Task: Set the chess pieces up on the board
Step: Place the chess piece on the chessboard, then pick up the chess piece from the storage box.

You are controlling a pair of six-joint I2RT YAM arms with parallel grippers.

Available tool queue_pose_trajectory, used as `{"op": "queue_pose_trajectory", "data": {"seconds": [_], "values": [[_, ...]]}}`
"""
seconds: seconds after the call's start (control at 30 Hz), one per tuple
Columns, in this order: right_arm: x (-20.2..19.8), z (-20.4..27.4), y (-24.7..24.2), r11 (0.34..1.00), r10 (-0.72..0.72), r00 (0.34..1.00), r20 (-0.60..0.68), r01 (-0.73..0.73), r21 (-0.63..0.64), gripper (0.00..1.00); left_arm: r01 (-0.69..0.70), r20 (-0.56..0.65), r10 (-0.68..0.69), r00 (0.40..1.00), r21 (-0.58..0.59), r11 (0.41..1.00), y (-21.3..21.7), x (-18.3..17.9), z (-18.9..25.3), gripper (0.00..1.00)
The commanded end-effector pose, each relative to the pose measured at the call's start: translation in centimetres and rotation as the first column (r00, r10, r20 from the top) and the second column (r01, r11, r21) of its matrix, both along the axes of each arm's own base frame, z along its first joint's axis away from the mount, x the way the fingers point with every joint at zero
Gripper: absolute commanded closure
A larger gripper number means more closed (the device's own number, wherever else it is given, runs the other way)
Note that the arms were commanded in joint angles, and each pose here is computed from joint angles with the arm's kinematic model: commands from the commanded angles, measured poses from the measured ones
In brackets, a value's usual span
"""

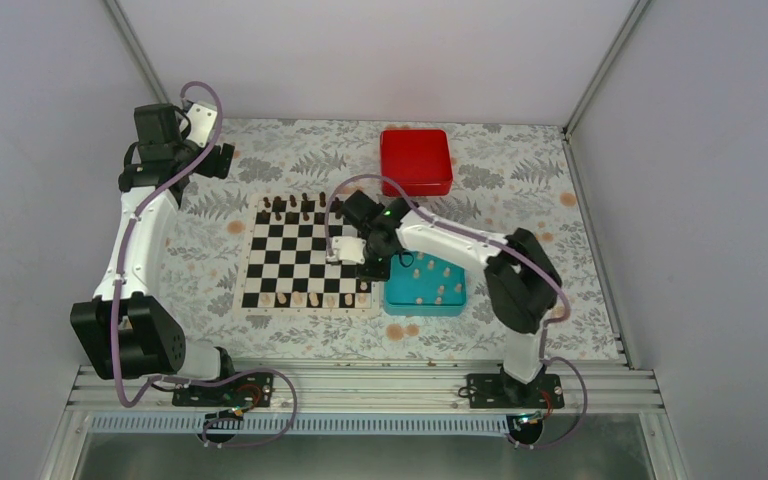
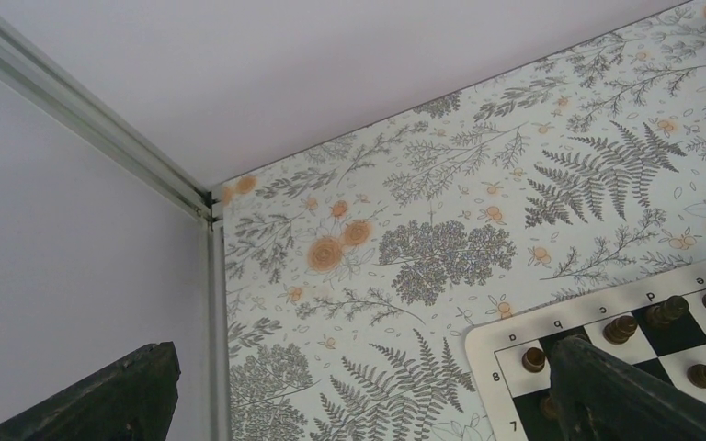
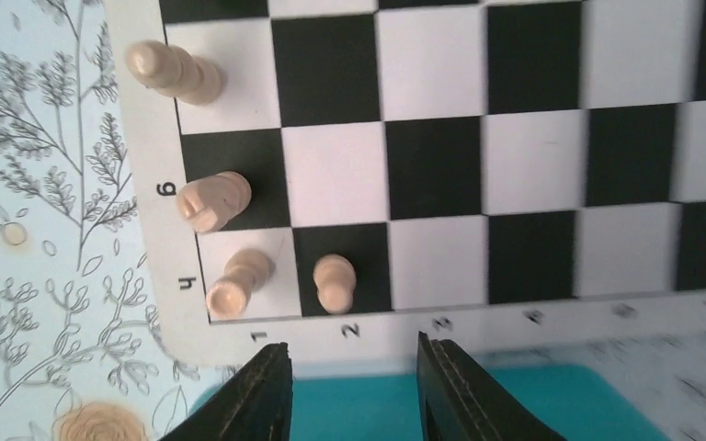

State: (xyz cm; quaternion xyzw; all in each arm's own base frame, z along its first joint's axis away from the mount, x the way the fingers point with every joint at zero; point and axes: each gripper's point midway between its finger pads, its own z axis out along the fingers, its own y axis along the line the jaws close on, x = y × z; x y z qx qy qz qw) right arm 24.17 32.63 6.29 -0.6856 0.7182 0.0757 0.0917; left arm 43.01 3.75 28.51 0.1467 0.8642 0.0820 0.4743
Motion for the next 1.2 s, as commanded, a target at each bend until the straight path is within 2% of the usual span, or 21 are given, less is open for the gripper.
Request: {"op": "queue_pose_trajectory", "data": {"seconds": [0.0,0.2,0.4,0.8,1.07,1.17], "values": [[1.3,4.8,-1.9,0.997,-0.066,0.995,0.071,0.062,0.055,0.62,0.006,0.037,-0.006,0.999,0.002,1.0,0.1,-0.3,1.3,0.0],[4.6,3.9,-8.1,0.977,-0.214,0.974,0.072,0.213,0.011,0.63,0.006,0.039,-0.006,0.999,0.001,1.0,0.0,-0.2,1.4,0.0],[4.6,0.1,-12.2,0.96,-0.271,0.961,0.055,0.274,-0.057,0.58,0.009,0.04,-0.009,0.999,-0.001,1.0,0.0,-0.2,1.4,0.0],[4.0,-2.1,-11.9,0.962,-0.267,0.963,-0.018,0.266,-0.06,0.59,0.008,0.039,-0.008,0.999,-0.002,1.0,0.0,-0.2,1.4,0.0],[3.5,-3.1,-11.8,0.963,-0.265,0.963,-0.052,0.261,-0.071,0.64,0.011,0.033,-0.011,0.999,-0.002,1.0,0.0,0.0,1.2,0.0],[3.4,-3.2,-11.9,0.963,-0.264,0.963,-0.055,0.259,-0.075,0.7,0.012,0.032,-0.012,0.999,-0.003,1.0,0.0,0.1,1.2,0.0]]}}
